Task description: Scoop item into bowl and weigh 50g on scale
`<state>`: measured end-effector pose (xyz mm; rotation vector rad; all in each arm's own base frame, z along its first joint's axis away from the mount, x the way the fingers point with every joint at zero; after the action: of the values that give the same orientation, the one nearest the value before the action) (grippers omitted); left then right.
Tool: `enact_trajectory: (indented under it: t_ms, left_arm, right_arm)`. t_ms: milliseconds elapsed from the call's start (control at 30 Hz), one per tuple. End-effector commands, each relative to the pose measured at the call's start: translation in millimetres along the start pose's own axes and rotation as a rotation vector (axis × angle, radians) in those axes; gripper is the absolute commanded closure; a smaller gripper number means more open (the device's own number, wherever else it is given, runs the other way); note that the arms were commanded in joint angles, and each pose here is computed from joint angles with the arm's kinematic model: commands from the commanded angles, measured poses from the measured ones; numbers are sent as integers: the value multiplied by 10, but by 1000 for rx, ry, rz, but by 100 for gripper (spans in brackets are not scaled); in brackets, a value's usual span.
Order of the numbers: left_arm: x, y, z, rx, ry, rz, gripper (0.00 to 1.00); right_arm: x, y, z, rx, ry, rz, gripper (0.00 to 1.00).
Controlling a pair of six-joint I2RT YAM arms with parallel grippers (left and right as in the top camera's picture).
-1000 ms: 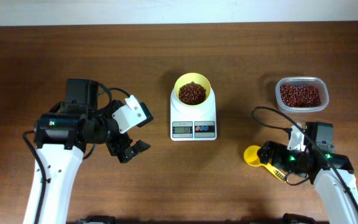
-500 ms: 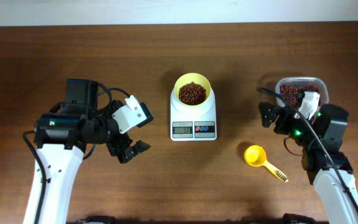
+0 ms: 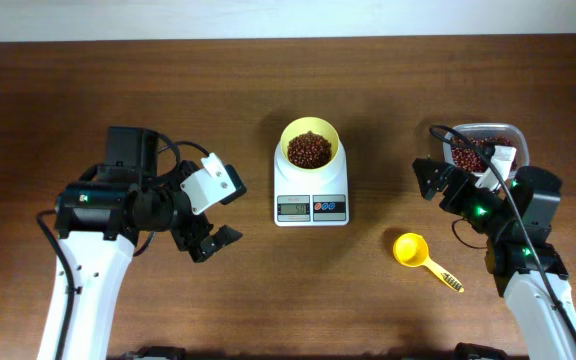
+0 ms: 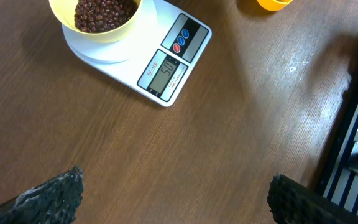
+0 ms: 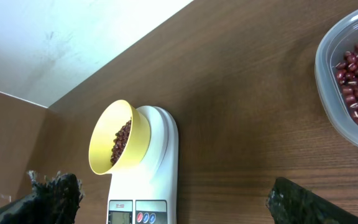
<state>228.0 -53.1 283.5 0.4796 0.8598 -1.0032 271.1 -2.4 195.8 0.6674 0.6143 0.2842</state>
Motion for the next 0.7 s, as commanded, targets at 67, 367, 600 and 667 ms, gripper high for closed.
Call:
enact_trajectory:
  t_ms: [67, 367, 600, 667]
  left_arm:
    - [-36, -22, 5, 14, -18, 4, 1]
    - [-36, -22, 5, 14, -18, 4, 1]
    - [-36, -22, 5, 14, -18, 4, 1]
    - [-36, -22, 5, 14, -18, 4, 1]
  right_arm:
    - [1, 32, 9, -7, 3, 18, 1]
    - [-80, -73, -174, 75, 81, -111, 1]
    - [-456, 86, -288, -25, 47, -221, 1]
    - [-607, 261, -383, -132, 33, -218, 1]
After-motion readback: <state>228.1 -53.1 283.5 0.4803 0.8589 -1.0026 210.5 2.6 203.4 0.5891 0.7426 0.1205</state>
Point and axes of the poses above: each gripper's point midway between its finger pads, its own x axis out along the fingers, its own y axis along the line the jaws close on, z = x × y, the point moved 9 cm from there along -x, back along the fingers
